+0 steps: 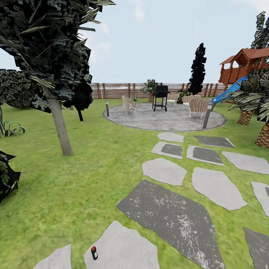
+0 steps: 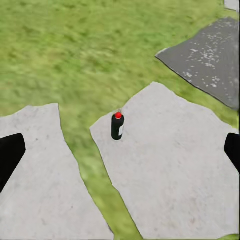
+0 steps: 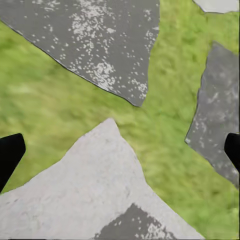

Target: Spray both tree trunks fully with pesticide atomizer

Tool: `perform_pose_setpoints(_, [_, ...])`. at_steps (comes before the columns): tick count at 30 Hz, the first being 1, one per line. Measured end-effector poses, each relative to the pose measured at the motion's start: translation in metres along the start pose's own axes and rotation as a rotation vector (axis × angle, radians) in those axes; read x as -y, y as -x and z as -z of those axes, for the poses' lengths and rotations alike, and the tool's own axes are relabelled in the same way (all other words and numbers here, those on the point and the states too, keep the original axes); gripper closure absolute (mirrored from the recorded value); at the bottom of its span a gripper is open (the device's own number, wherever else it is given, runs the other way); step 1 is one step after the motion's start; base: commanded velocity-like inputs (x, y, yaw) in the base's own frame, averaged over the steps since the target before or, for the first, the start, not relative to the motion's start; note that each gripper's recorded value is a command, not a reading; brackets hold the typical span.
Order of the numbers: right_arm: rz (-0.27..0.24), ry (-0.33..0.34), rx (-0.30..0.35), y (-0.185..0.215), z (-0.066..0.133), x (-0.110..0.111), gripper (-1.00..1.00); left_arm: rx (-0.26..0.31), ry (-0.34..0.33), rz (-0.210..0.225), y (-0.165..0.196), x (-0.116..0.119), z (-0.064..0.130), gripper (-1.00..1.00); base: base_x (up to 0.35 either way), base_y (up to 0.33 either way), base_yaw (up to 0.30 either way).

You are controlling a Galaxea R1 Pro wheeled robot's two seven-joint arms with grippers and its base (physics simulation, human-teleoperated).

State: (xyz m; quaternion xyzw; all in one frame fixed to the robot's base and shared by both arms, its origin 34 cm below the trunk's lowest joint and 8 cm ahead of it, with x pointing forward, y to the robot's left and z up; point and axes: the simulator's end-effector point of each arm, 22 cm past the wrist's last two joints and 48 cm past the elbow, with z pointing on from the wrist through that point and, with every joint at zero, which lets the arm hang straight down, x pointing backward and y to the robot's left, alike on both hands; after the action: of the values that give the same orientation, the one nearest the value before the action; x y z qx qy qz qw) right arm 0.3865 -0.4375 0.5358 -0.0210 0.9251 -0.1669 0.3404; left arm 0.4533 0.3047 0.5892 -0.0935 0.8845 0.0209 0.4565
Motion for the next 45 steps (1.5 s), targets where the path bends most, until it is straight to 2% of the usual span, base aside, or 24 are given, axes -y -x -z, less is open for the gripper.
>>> perform_pose_setpoints(1, [0.019, -0.055, 0.017, 0.007, -0.003, 0.029, -1.0, 0.053, 0.005, 0.006, 0.028, 0.003, -0.006, -1.0, 0.0, 0.0, 0.0])
perform_pose_setpoints(3, [0.058, -0.172, 0.045, 0.02, -0.004, 0.089, -1.0, 0.123, 0.022, 0.018, 0.076, 0.007, -0.018, -1.0, 0.0, 0.0, 0.0])
perform_pose_setpoints(4, [0.097, -0.289, 0.069, 0.032, -0.001, 0.148, -1.0, 0.153, 0.036, 0.03, 0.114, 0.013, -0.032, -1.0, 0.0, 0.0, 0.0])
perform_pose_setpoints(5, [0.135, -0.37, 0.086, 0.044, 0.005, 0.198, -1.0, 0.178, 0.037, 0.037, 0.143, 0.019, -0.043, -1.0, 0.0, 0.0, 0.0])
perform_pose_setpoints(6, [0.163, -0.527, 0.101, 0.058, 0.023, 0.275, -1.0, 0.135, 0.045, 0.048, 0.161, 0.03, -0.065, -1.0, 0.0, 0.0, 0.0])
perform_pose_setpoints(7, [0.201, -0.687, 0.114, 0.078, 0.055, 0.371, -1.0, 0.18, 0.029, 0.068, 0.224, 0.052, -0.095, -1.0, 0.0, 0.0, 0.0])
perform_pose_setpoints(8, [0.193, -0.745, 0.109, 0.08, 0.068, 0.399, -1.0, 0.184, 0.022, 0.076, 0.245, 0.063, -0.107, -1.0, 0.0, 0.0, 0.0])
perform_pose_setpoints(9, [0.155, -0.842, 0.09, 0.074, 0.092, 0.441, -1.0, 0.153, 0.015, 0.084, 0.254, 0.079, -0.124, -1.0, 0.0, 0.0, 0.0])
perform_pose_setpoints(10, [0.126, -0.944, 0.081, 0.075, 0.122, 0.49, -1.0, 0.156, 0.005, 0.091, 0.276, 0.095, -0.138, -1.0, 0.0, 0.0, 0.0])
perform_pose_setpoints(13, [0.099, -1.05, 0.077, 0.079, 0.159, 0.539, -1.0, 0.19, -0.012, 0.106, 0.3, 0.117, -0.146, -1.0, 0.0, 0.0, 0.0])
perform_pose_setpoints(15, [0.1, -1.158, 0.071, 0.089, 0.204, 0.594, -1.0, 0.232, -0.031, 0.109, 0.319, 0.138, -0.148, -1.0, 0.0, 0.0, 0.0])
perform_pose_setpoints(16, [0.108, -1.188, 0.067, 0.093, 0.218, 0.61, -1.0, 0.23, -0.033, 0.098, 0.316, 0.142, -0.149, -1.0, 0.0, 0.0, 0.0])
perform_pose_setpoints(19, [0.116, -1.219, 0.062, 0.097, 0.233, 0.627, -1.0, 0.248, -0.035, 0.086, 0.313, 0.145, -0.149, -1.0, 0.0, 0.0, 0.0])
perform_pose_setpoints(22, [0.122, -1.234, 0.062, 0.101, 0.241, 0.634, -1.0, 0.313, -0.041, 0.071, 0.323, 0.148, -0.145, -1.0, 0.0, 0.0, 0.0])
perform_pose_setpoints(24, [0.135, -1.253, 0.07, 0.109, 0.25, 0.645, -1.0, 0.356, -0.049, 0.039, 0.33, 0.15, -0.143, -1.0, 0.0, 0.0, 0.0])
perform_pose_setpoints(28, [0.164, -1.29, 0.093, 0.127, 0.267, 0.665, -1.0, 0.382, -0.056, 0.019, 0.329, 0.152, -0.144, -1.0, 0.0, 0.0, 0.0])
perform_pose_setpoints(45, [0.178, -1.298, 0.099, 0.111, 0.25, 0.658, -1.0, 0.388, -0.056, 0.015, 0.304, 0.15, -0.16, -1.0, 0.0, 0.0, 0.0])
